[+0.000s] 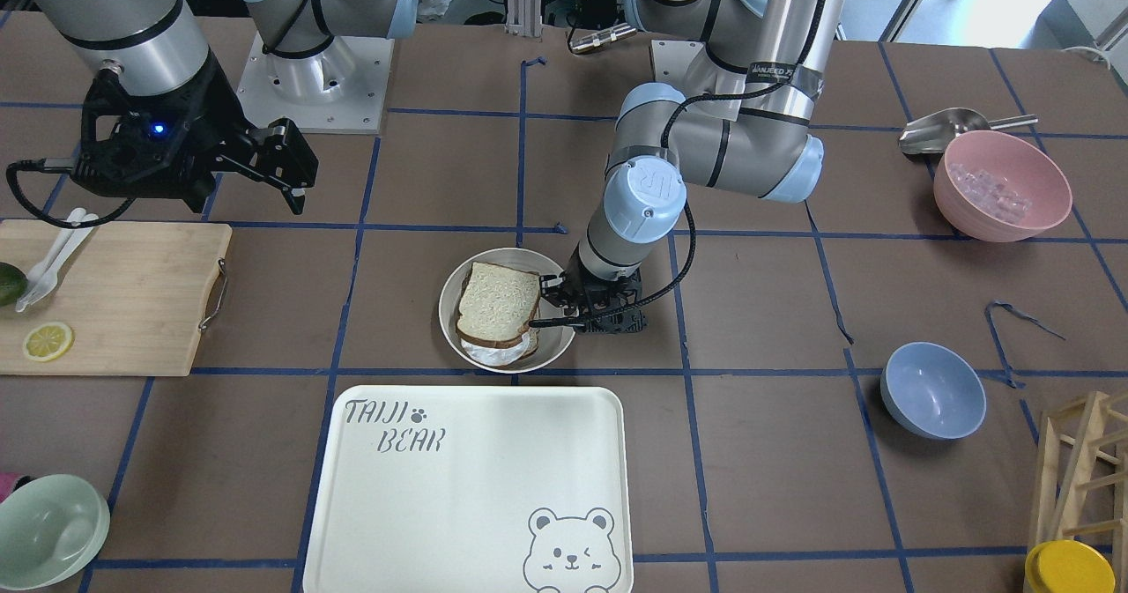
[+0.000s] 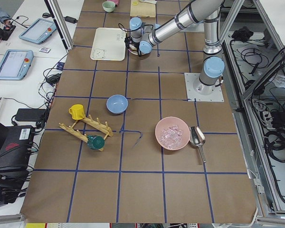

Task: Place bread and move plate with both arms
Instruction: 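Close the left gripper on the plate rim, then slide the plate with the left gripper onto the bear-printed tray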

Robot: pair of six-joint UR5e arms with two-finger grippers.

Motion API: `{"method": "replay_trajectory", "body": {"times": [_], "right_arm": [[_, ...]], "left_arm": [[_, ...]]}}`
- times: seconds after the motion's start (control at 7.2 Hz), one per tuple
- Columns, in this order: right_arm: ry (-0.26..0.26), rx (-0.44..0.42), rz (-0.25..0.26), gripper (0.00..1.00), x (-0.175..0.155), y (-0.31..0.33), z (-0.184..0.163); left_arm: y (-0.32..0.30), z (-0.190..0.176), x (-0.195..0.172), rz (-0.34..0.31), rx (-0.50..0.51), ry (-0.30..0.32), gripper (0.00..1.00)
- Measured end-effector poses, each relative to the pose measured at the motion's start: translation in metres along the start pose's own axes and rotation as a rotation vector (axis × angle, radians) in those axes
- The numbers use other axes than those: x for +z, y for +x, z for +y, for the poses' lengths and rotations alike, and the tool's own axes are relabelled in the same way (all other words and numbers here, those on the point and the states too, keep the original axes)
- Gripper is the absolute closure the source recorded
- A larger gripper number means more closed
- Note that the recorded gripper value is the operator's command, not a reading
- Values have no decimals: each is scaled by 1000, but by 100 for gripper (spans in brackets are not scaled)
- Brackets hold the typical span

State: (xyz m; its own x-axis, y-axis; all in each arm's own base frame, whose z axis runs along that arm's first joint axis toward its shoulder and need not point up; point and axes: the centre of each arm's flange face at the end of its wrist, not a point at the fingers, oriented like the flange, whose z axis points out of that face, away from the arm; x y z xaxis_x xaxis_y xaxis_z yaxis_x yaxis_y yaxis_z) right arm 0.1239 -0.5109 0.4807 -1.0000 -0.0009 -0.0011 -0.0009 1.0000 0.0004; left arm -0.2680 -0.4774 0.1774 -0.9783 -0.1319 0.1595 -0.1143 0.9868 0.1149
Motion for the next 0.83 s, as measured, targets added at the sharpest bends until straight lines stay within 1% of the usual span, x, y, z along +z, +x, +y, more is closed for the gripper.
{"method": "replay_trajectory", "body": {"times": [0.28, 0.83], "right_arm": [[-1, -2, 1, 0, 1, 0, 0], [-10, -2, -4, 0, 1, -1, 1]], "left_arm": [[5, 0, -14, 30, 1, 17, 100], [14, -8, -60, 93, 11, 73, 100]]}}
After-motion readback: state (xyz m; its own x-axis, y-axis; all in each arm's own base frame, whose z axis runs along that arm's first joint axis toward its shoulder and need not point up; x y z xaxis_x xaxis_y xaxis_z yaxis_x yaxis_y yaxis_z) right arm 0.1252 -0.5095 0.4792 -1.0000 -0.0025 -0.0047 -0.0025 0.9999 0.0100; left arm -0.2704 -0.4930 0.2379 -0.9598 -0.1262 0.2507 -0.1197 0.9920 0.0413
